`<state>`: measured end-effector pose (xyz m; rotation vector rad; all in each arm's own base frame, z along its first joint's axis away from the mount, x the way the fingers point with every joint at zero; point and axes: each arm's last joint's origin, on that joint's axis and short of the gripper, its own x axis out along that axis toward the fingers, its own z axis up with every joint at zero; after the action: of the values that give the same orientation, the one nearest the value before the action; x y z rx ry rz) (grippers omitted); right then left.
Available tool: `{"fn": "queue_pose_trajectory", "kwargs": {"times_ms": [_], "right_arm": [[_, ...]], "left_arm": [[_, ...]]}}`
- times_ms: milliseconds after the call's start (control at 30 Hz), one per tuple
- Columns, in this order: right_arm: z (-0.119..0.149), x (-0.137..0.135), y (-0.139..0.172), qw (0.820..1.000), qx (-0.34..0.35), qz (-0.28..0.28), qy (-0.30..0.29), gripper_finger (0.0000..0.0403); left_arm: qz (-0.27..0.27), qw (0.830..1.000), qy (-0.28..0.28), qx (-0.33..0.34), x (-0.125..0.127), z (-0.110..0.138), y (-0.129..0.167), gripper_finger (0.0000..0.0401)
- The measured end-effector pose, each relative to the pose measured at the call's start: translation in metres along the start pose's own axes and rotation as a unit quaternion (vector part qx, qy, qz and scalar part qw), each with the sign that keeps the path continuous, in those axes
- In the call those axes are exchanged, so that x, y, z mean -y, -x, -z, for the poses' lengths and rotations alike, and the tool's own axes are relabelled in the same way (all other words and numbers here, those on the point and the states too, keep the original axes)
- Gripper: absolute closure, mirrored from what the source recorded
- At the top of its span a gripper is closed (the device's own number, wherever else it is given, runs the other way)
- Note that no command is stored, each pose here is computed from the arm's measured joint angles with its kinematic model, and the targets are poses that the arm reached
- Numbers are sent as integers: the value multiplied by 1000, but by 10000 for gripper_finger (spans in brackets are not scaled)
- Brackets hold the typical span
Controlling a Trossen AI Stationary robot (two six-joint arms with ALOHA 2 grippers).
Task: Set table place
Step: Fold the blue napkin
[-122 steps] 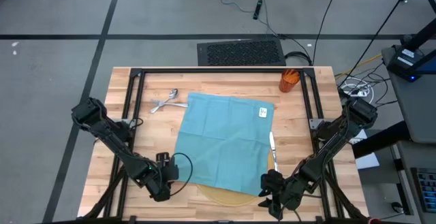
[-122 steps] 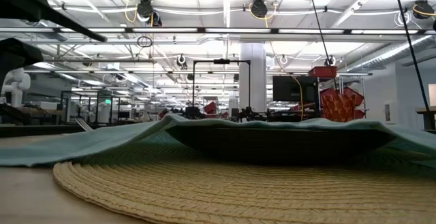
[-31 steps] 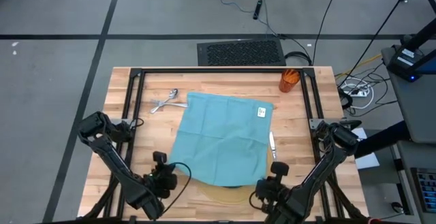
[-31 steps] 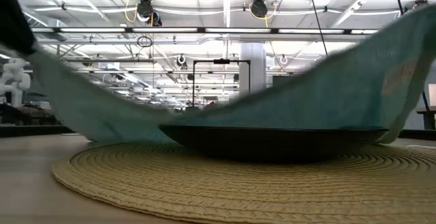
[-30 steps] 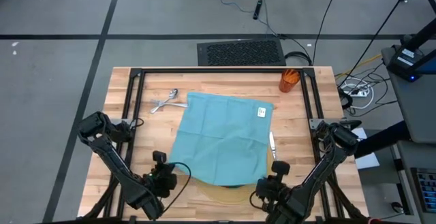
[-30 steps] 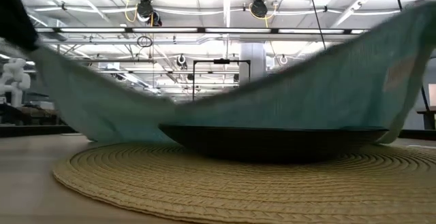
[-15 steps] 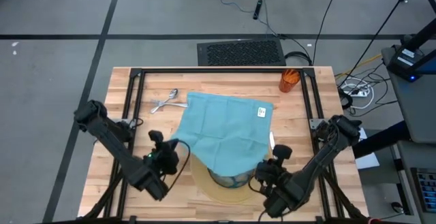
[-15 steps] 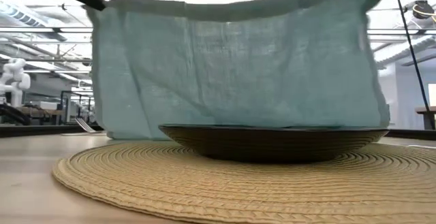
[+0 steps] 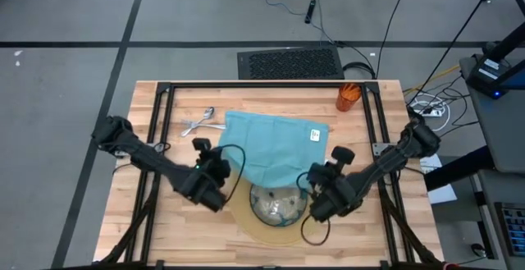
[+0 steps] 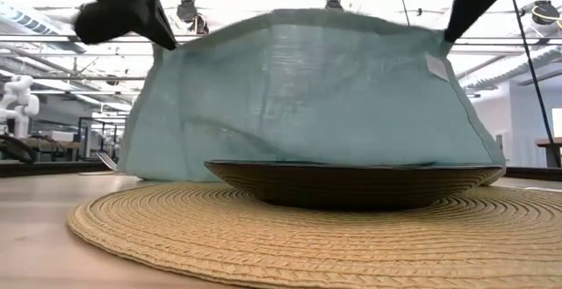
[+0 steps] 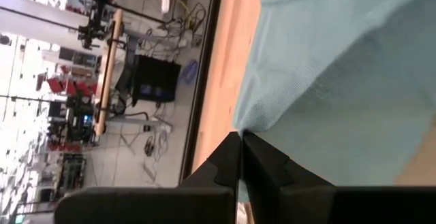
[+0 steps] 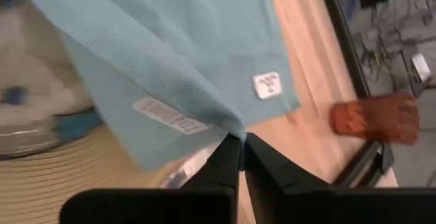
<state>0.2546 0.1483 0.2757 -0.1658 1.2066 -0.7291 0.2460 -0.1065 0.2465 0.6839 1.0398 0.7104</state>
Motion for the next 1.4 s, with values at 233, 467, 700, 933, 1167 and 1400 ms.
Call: {"fn": "queue_pose_trajectory", "kwargs": {"times_ms": [233,467,700,933,1167,1400], "right_arm": [[9,29,-21,999,-12,6,-35,403],[12,53,-48,998,-31,23,-51,403],[8,70,-77,998,-29,9,-61,403],[6,90,-89,997,-30,18,-68,403],[-3,106,-100,997,-20,-11,-75,403],[-10,116,-114,997,-24,-12,-69,403]], "left_arm": [[-2,1000,0,-13,-4,-14,-40,401],[-1,1000,3,-27,-22,-29,-84,401],[18,999,15,-43,-46,-35,-121,401],[27,998,27,-49,-65,-35,-146,401],[48,996,48,-60,-75,-31,-160,401],[48,994,46,-82,-80,-25,-166,401]]}}
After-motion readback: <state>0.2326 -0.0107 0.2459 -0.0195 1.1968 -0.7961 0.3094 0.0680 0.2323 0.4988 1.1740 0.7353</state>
